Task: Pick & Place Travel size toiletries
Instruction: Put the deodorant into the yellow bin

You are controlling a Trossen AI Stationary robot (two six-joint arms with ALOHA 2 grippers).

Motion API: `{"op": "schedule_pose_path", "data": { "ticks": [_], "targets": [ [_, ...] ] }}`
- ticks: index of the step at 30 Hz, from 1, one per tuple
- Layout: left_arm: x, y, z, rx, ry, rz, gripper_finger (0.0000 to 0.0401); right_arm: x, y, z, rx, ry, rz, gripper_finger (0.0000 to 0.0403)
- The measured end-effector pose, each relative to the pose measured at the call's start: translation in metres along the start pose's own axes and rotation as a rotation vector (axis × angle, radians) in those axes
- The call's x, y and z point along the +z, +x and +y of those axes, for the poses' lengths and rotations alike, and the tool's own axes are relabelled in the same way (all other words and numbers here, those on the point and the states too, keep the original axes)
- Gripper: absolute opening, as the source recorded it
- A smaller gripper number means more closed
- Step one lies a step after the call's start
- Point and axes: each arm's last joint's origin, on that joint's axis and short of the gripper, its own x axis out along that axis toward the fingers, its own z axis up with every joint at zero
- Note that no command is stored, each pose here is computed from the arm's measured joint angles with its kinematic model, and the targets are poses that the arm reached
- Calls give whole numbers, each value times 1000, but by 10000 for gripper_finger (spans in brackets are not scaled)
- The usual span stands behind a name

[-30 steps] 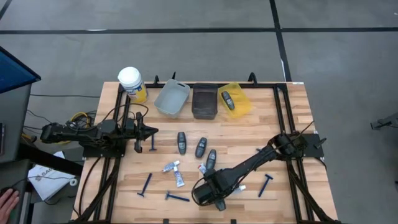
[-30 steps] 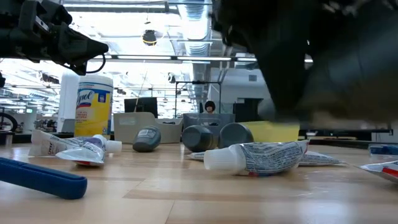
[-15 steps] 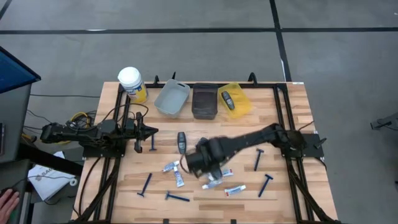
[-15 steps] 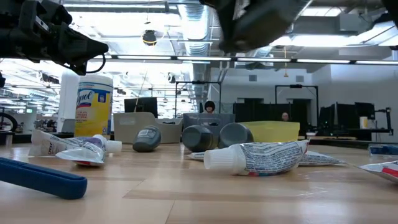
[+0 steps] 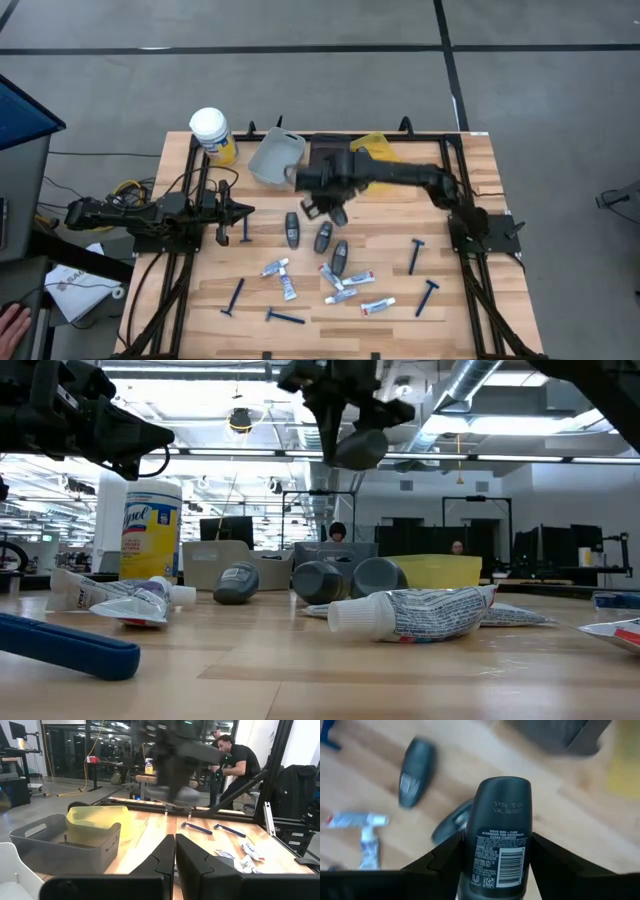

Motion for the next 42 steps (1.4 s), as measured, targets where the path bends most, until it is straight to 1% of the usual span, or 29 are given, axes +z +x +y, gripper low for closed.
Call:
{"op": "schedule_pose_path", "data": {
  "ticks": [5, 10, 13, 18, 22, 26, 31, 35, 42],
  "targets": [
    [0, 0, 0, 0, 0, -2, 10, 42, -5, -40, -30, 25, -48, 188],
    [0, 0, 0, 0, 0, -3, 10, 85, 1, -87, -81, 23, -58, 191],
    [0, 0, 0, 0, 0, -4, 10, 106, 4, -118, -104, 22, -54, 192],
    [1, 0, 0, -1, -1, -8, 10, 132, 10, -168, -157, 29, -35, 189],
    [1, 0, 0, -1, -2, -11, 10, 144, 11, -196, -174, 32, -30, 193],
    [1, 0, 0, -2, -2, -15, 10, 149, 11, -210, -180, 1, -22, 190],
    [2, 0, 0, -2, -3, -19, 10, 153, 17, -225, -194, 12, 1, 193],
    [2, 0, 0, -2, -3, -20, 10, 150, 36, -233, -222, 3, 85, 193],
    [2, 0, 0, -2, -3, -21, 10, 136, 76, -224, -249, -82, 190, 197]
  ]
}}
